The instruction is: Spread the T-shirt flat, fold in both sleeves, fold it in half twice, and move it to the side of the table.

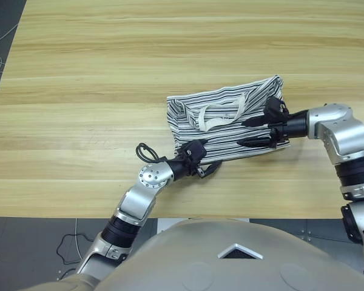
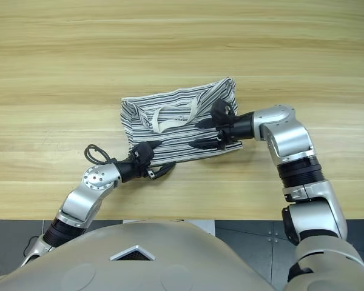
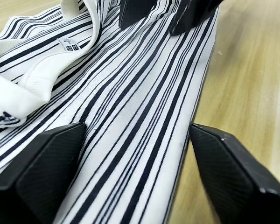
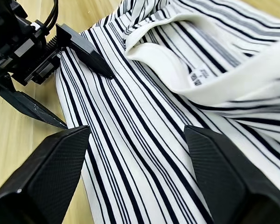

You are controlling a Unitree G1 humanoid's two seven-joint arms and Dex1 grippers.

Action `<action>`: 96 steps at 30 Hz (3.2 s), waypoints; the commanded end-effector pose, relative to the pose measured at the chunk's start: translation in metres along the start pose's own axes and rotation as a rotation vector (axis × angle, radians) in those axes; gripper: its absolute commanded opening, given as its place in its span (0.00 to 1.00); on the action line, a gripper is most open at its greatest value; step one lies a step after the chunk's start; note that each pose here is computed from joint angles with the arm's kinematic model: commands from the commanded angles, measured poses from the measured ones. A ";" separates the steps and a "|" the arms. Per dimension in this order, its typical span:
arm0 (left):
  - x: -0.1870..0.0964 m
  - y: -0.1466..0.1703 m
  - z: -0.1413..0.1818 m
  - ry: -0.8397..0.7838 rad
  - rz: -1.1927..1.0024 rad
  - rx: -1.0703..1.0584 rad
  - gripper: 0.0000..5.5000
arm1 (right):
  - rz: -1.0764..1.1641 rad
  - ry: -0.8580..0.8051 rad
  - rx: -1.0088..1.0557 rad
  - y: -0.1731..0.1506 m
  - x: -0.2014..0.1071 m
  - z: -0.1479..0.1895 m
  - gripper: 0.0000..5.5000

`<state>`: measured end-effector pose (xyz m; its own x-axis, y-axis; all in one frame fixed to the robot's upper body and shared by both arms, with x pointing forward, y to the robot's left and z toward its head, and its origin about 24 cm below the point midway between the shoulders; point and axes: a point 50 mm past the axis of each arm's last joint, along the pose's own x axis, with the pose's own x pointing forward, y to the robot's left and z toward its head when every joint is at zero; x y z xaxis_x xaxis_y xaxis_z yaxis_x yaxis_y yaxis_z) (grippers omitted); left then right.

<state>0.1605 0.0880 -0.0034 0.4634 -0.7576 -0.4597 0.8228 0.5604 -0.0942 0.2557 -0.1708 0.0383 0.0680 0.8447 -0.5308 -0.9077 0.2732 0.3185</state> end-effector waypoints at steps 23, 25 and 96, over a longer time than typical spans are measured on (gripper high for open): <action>-0.004 -0.015 -0.039 0.194 -0.036 -0.103 0.74 | -0.056 -0.145 0.072 -0.014 0.025 0.025 0.67; -0.003 -0.015 -0.040 0.195 -0.037 -0.102 0.74 | -0.072 -0.145 0.068 -0.018 0.022 0.026 0.67; -0.096 0.190 0.022 0.310 0.448 0.615 0.74 | -0.228 0.254 -1.037 -0.031 0.049 -0.012 0.67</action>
<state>0.2824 0.2573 0.0410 0.7583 -0.3261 -0.5645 0.6506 0.4323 0.6243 0.3157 -0.1332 0.0301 0.4725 0.7145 -0.5161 -0.6826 -0.0738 -0.7271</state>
